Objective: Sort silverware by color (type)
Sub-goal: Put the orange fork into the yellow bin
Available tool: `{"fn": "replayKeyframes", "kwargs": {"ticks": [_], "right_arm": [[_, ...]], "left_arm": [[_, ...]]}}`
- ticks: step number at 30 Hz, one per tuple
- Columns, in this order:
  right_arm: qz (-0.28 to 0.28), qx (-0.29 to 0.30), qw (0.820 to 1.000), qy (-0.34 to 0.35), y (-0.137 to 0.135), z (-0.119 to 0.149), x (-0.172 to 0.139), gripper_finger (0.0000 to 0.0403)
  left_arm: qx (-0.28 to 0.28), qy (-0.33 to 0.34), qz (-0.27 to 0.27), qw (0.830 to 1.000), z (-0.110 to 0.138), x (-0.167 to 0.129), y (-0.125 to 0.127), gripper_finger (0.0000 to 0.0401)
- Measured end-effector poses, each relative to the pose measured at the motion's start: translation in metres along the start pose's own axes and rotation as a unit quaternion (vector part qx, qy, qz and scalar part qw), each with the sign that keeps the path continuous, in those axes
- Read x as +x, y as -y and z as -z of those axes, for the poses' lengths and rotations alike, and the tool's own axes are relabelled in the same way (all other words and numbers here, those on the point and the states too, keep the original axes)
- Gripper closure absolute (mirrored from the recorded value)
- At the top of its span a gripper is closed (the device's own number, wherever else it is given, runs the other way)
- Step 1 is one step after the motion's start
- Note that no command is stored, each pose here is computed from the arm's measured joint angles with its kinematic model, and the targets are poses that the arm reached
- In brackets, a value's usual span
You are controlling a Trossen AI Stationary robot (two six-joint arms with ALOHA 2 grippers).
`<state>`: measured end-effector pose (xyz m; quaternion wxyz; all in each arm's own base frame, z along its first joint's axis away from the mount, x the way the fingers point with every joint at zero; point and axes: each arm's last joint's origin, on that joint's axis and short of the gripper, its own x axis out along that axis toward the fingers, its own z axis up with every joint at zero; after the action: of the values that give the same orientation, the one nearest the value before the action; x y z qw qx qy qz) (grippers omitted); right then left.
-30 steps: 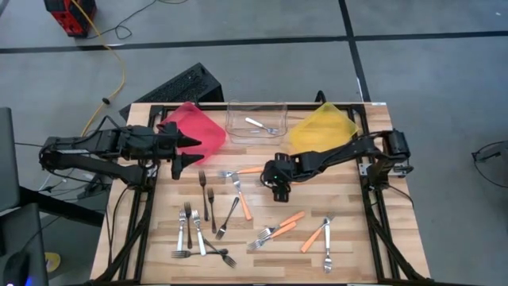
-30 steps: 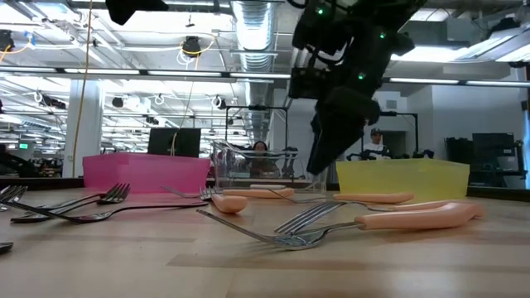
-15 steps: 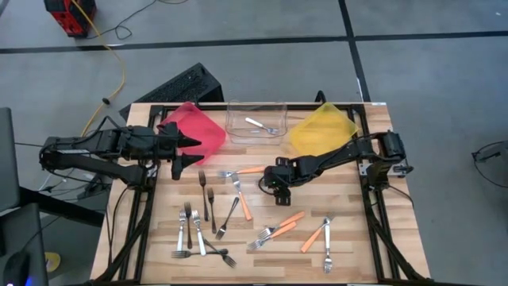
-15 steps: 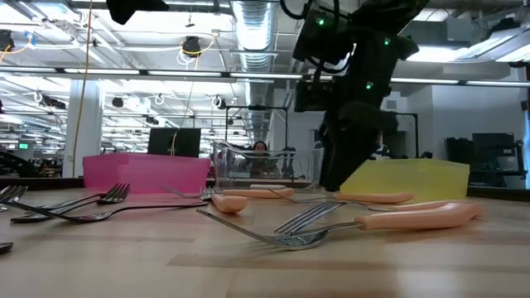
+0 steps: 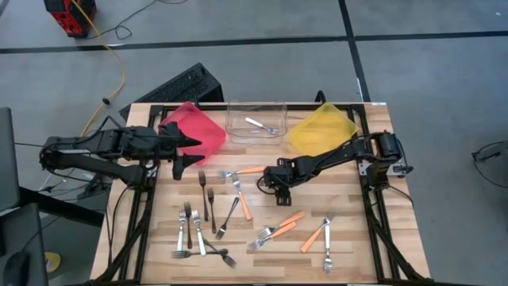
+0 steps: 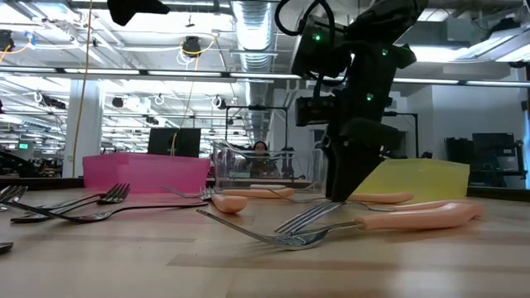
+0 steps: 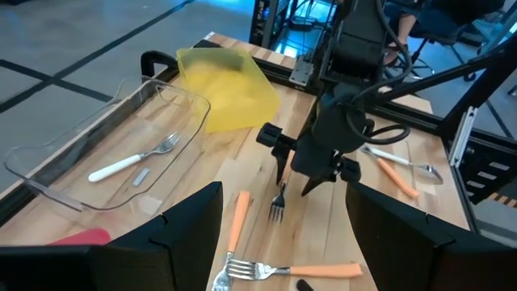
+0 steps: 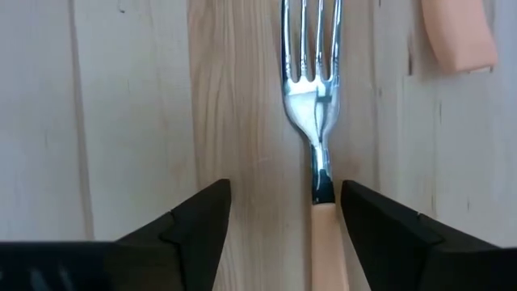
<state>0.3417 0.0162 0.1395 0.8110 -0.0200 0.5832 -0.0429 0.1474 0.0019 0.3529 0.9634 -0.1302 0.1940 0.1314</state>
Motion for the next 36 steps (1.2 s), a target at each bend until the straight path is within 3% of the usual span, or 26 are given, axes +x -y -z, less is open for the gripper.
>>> {"fn": "replayKeyframes", "kwargs": {"ticks": [6, 18, 29, 36], "right_arm": [[0.007, 0.007, 1.000, -0.010, 0.000, 0.006, 0.002, 0.0171], [0.012, 0.046, 0.998, -0.029, 0.001, 0.009, 0.003, 0.0354], [0.004, 0.084, 0.996, -0.010, 0.002, -0.003, -0.012, 0.0357], [-0.004, 0.122, 0.990, 0.066, 0.020, -0.018, -0.061, 0.0357]], "left_arm": [[0.002, -0.007, -0.003, 1.000, 0.001, 0.004, 0.001, 0.0154], [0.004, -0.011, -0.013, 1.000, 0.002, 0.004, 0.000, 0.0154], [-0.005, -0.010, -0.014, 1.000, 0.002, 0.004, 0.000, 0.0154], [-0.005, -0.010, -0.014, 1.000, 0.002, 0.004, 0.000, 0.0154]]}}
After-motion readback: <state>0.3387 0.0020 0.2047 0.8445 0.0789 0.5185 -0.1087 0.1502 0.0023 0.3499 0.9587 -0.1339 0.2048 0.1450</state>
